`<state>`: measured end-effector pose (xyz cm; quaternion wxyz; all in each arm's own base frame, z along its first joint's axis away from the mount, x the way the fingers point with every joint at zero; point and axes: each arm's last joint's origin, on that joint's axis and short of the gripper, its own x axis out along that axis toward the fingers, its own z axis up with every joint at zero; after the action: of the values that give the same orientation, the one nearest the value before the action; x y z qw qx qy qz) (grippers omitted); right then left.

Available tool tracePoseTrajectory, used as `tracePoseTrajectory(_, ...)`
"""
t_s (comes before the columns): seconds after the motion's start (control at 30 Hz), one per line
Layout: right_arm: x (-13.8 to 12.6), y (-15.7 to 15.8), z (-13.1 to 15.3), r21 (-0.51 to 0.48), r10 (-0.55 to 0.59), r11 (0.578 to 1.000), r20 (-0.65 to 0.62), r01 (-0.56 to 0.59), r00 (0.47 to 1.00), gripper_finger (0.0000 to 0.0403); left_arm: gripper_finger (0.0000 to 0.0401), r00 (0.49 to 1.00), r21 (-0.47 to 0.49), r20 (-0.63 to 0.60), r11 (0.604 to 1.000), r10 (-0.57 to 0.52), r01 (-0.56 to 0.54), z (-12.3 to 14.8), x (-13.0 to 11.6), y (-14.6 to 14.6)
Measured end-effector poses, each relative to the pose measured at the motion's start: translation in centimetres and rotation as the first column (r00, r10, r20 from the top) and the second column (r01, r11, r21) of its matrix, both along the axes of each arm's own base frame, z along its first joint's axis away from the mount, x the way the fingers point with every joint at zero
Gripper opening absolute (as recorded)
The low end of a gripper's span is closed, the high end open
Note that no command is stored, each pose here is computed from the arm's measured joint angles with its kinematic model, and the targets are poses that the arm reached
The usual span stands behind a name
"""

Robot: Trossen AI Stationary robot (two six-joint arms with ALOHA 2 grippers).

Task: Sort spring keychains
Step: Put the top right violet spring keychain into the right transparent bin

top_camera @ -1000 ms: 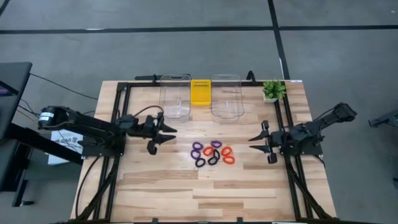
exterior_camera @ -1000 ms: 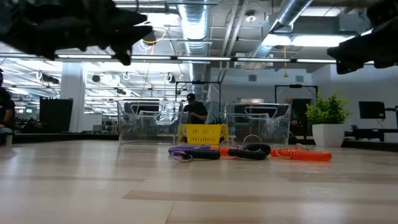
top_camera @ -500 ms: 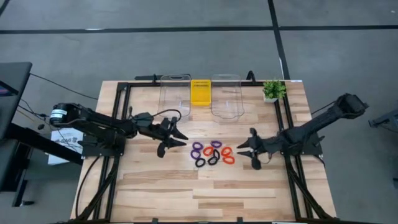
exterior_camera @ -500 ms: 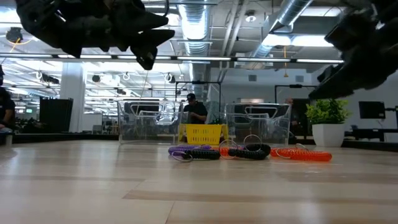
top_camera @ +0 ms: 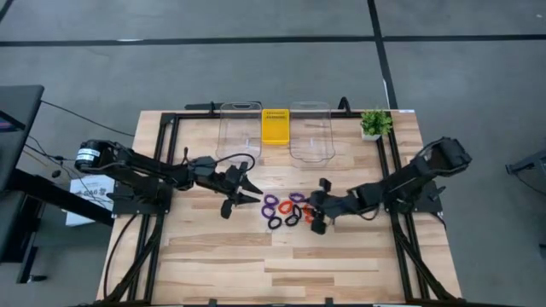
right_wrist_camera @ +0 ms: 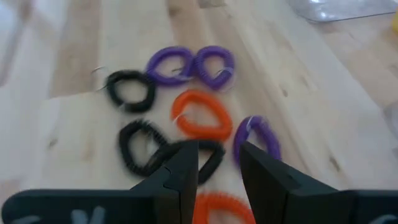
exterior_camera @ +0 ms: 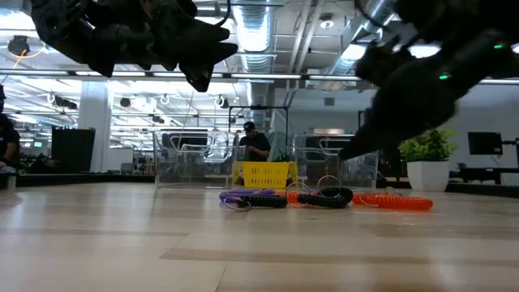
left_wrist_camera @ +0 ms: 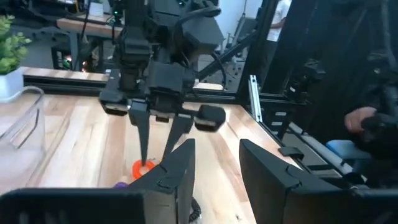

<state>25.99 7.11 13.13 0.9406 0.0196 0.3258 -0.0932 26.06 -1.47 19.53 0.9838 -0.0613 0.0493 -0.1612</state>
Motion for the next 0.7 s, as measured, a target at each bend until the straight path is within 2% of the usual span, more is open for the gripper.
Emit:
tracePoseTrajectory(0.13, 1.6, -0.9, -0.2, -0.014, -0.049, 0.999, -0.041, 0.049, 0.998, 0.0109, 0.0122, 0.999, -0.028, -0.040, 0.999, -0.028, 0.026, -0.7, -0.4, -0.7)
tracePoseTrajectory(0.23, 2.2, -1.7, -0.4, -0.041, -0.061, 0.997, -0.079, 0.058, 0.995, 0.0109, 0.0122, 0.996, -0.010, -0.064, 0.998, -0.056, 0.055, -1.4, -0.9, -1.4)
tracePoseTrajectory(0.3, 2.5, -2.0, -0.4, -0.054, -0.053, 0.997, -0.085, 0.049, 0.995, 0.0109, 0.0122, 0.996, 0.003, -0.059, 0.998, -0.061, 0.061, -1.4, -0.9, -1.6)
tracePoseTrajectory(0.47, 2.2, -1.9, -0.7, -0.052, -0.012, 0.999, -0.133, 0.005, 0.991, 0.0109, 0.0122, 0.999, 0.011, -0.053, 1.000, 0.003, -0.002, -1.4, -0.9, -1.5)
tracePoseTrajectory(0.7, 1.8, -1.7, -1.0, -0.116, 0.046, 0.991, -0.203, -0.071, 0.978, 0.0109, 0.0122, 0.998, 0.015, -0.052, 0.999, 0.031, -0.030, -1.4, -0.9, -1.4)
